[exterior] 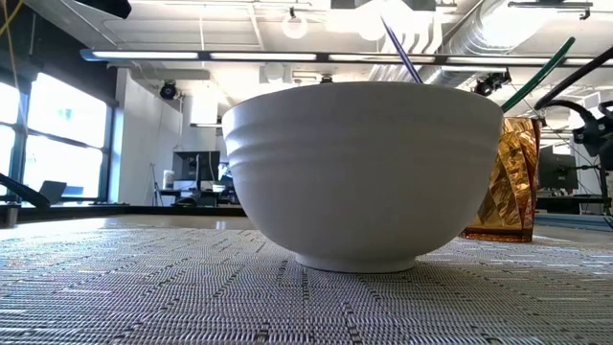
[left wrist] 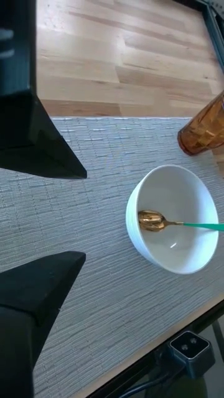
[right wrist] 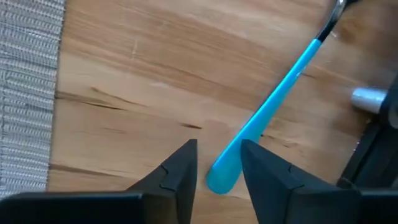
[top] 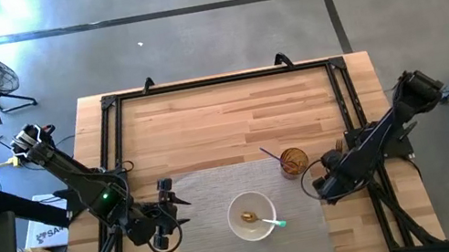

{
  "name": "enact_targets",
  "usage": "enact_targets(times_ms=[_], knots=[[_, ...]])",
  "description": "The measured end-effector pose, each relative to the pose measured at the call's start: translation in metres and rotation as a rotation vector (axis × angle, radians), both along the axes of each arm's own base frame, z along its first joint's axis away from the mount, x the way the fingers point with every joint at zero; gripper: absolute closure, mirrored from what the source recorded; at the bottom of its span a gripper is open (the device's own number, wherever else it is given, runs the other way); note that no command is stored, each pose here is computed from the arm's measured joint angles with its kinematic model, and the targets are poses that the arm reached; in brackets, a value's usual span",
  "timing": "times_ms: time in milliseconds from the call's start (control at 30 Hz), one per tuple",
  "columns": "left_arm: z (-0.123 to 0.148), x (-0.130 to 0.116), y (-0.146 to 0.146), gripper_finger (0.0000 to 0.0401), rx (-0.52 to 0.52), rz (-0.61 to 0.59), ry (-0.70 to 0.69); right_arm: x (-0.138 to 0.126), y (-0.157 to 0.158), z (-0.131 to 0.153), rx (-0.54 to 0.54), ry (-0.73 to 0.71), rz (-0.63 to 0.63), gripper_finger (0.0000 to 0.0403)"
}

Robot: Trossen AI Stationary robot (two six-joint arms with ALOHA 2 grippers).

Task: Pick & Place Utensil
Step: Put the blue fork into the white bowl

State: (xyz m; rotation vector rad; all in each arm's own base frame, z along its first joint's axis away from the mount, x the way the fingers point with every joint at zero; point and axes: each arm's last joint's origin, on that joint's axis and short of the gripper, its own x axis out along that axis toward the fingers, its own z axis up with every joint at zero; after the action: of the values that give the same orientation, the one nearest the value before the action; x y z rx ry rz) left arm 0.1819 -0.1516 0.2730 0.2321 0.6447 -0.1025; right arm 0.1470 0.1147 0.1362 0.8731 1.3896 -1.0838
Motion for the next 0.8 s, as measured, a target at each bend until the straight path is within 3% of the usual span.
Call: enact_targets(times_ms=[333, 600, 700, 800], knots=[[0.000, 0.000, 0.000, 0.0204, 0.000, 0.000, 0.001, 0.001, 0.003, -0.003, 0.079, 0.000, -0.028, 0.0317], [0.000, 0.000, 0.000, 0.0204, 0.000, 0.000, 0.001, 0.012, 0.021, 0.016, 0.303, 0.020, -0.010, 0.0318], [0.000, 0.000, 0.000, 0.0204, 0.000, 0.000, 0.001, 0.016, 0.029, 0.026, 0.288, -0.024, 0.018, 0.0318], [0.000, 0.000, 0.000, 0.0204, 0.000, 0.000, 0.002, 0.010, 0.028, 0.033, 0.168, -0.005, 0.018, 0.0318]])
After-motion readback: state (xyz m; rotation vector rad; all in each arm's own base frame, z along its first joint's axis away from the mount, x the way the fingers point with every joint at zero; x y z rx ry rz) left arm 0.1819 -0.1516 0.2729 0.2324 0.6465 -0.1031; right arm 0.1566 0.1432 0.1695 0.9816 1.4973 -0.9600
